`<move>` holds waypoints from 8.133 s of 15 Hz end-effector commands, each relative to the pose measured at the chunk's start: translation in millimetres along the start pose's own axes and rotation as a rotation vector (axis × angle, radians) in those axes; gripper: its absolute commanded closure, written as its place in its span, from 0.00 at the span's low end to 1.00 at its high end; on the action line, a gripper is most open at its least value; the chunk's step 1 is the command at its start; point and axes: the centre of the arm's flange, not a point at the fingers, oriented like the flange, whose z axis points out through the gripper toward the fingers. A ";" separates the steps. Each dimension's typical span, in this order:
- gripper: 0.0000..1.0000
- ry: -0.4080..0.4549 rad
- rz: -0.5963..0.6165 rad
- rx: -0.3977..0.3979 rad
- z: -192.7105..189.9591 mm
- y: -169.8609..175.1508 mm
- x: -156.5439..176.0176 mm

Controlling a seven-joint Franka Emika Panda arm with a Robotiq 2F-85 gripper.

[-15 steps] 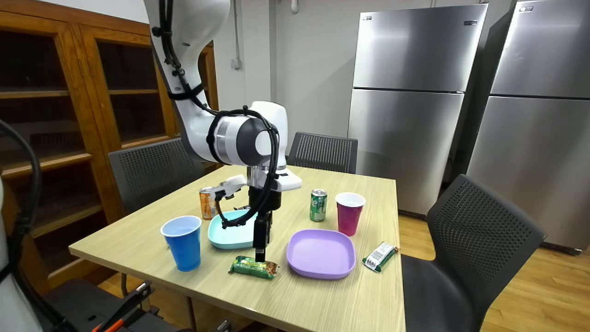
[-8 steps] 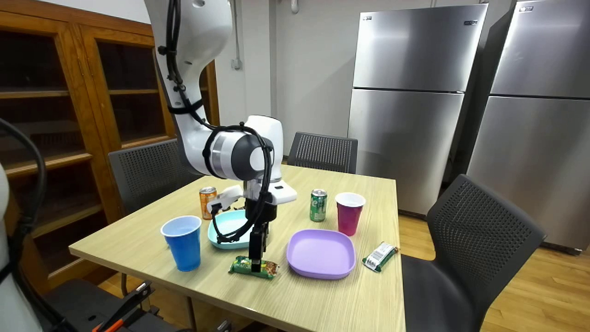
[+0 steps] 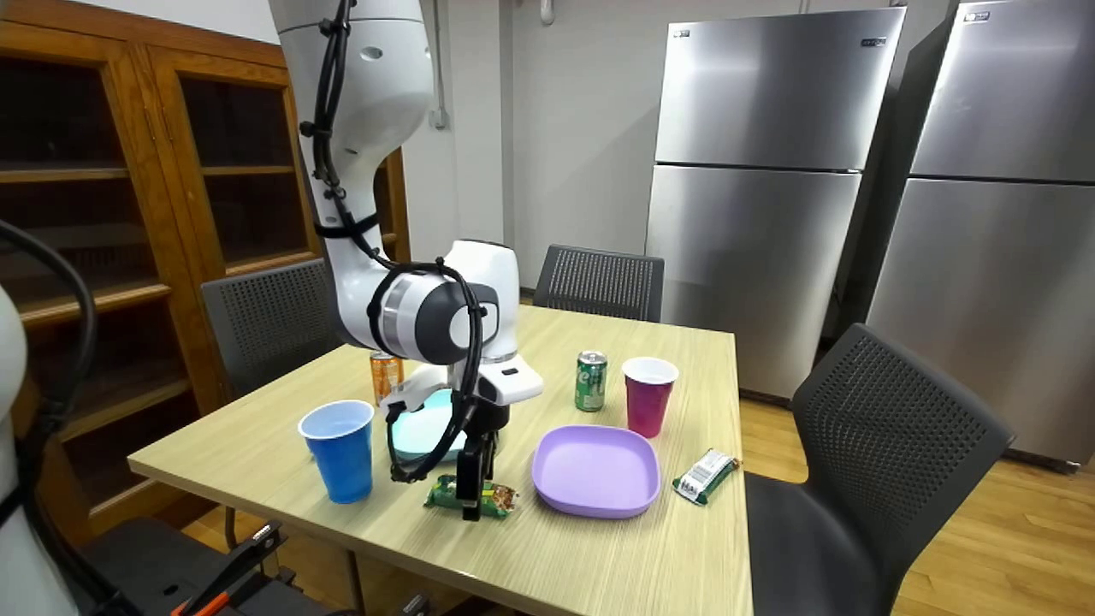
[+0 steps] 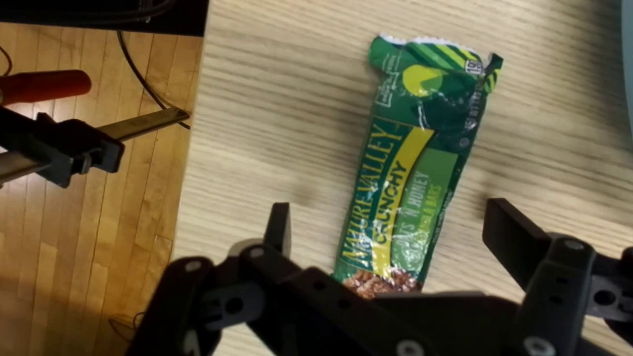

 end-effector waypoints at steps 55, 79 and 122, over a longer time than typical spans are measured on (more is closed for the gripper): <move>0.91 -0.029 0.067 0.029 -60.9 22.8 33.6; 0.91 -0.032 -0.059 -0.065 -35.9 -38.2 170.5; 0.00 0.040 -0.158 -0.153 -77.8 7.8 230.3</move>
